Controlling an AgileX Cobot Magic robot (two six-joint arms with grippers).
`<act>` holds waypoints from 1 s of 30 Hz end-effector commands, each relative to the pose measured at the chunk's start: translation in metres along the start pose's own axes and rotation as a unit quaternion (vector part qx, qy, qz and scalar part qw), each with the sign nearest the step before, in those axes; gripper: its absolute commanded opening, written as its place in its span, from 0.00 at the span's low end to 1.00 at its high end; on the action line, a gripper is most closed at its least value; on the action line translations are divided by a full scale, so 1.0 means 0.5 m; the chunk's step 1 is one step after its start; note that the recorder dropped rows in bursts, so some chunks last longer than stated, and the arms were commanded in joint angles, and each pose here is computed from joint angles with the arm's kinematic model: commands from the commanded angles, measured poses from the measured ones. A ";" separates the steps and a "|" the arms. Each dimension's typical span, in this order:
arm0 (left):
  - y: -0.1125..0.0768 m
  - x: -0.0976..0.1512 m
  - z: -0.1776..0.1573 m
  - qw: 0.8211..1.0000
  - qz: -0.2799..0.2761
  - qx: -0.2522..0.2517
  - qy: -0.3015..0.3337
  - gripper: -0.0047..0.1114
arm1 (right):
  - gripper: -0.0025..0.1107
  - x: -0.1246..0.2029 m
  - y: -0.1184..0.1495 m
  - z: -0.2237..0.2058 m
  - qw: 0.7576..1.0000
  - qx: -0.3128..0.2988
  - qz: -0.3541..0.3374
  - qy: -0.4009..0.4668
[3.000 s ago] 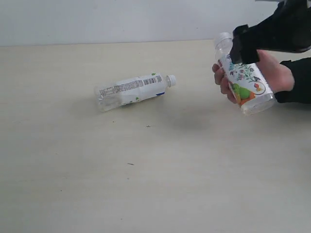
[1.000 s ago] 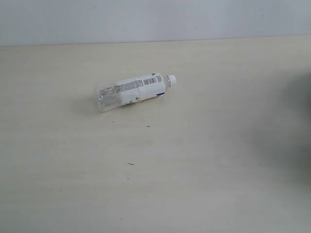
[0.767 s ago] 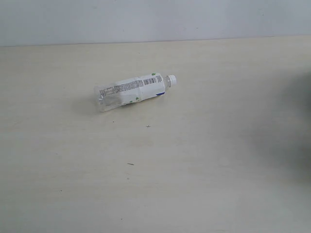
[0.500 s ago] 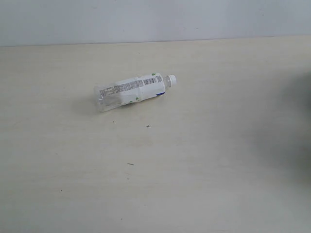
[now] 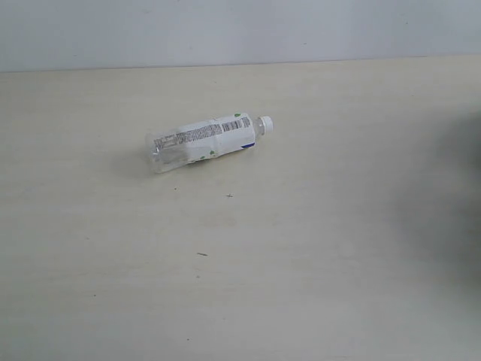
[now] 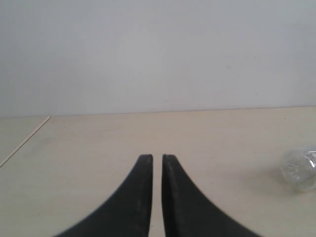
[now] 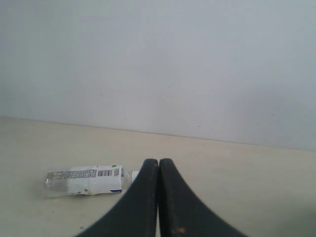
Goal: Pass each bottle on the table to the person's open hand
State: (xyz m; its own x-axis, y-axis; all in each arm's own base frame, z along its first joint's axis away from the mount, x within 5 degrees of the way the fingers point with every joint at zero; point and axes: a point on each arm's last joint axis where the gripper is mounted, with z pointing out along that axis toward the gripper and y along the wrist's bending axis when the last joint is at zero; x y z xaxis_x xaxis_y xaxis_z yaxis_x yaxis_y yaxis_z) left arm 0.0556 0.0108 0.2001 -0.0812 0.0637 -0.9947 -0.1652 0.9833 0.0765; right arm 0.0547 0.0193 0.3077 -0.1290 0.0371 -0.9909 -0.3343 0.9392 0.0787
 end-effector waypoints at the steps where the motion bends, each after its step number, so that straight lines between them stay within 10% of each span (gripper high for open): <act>1: 0.000 0.000 -0.001 1.000 -0.002 -0.001 -0.006 0.12 | 0.02 0.002 0.005 0.011 1.000 -0.012 0.028 0.004; 8: 0.000 0.000 -0.001 1.000 -0.002 -0.001 -0.006 0.12 | 0.02 -0.015 0.033 0.170 0.977 -0.068 -0.031 0.201; 13: 0.000 0.000 -0.001 1.000 -0.002 -0.001 -0.006 0.12 | 0.14 -0.028 0.071 0.342 0.901 -0.187 -0.078 0.384; 26: 0.000 0.000 -0.001 1.000 -0.002 -0.001 -0.006 0.12 | 0.49 0.049 0.180 0.596 0.769 -0.287 -0.291 0.491; 30: 0.000 0.000 -0.001 1.000 -0.002 -0.001 -0.006 0.12 | 0.58 0.081 0.206 0.647 0.764 -0.279 -0.359 0.459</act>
State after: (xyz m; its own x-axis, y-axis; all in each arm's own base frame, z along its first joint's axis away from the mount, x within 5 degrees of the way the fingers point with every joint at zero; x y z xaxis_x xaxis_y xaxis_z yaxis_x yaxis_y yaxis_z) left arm 0.0556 0.0108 0.2001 -0.0812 0.0637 -0.9947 -0.1652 0.9833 0.0765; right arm 0.3088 0.2210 0.2446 -0.2830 -0.9063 -0.3139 -0.9382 0.3295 -0.1055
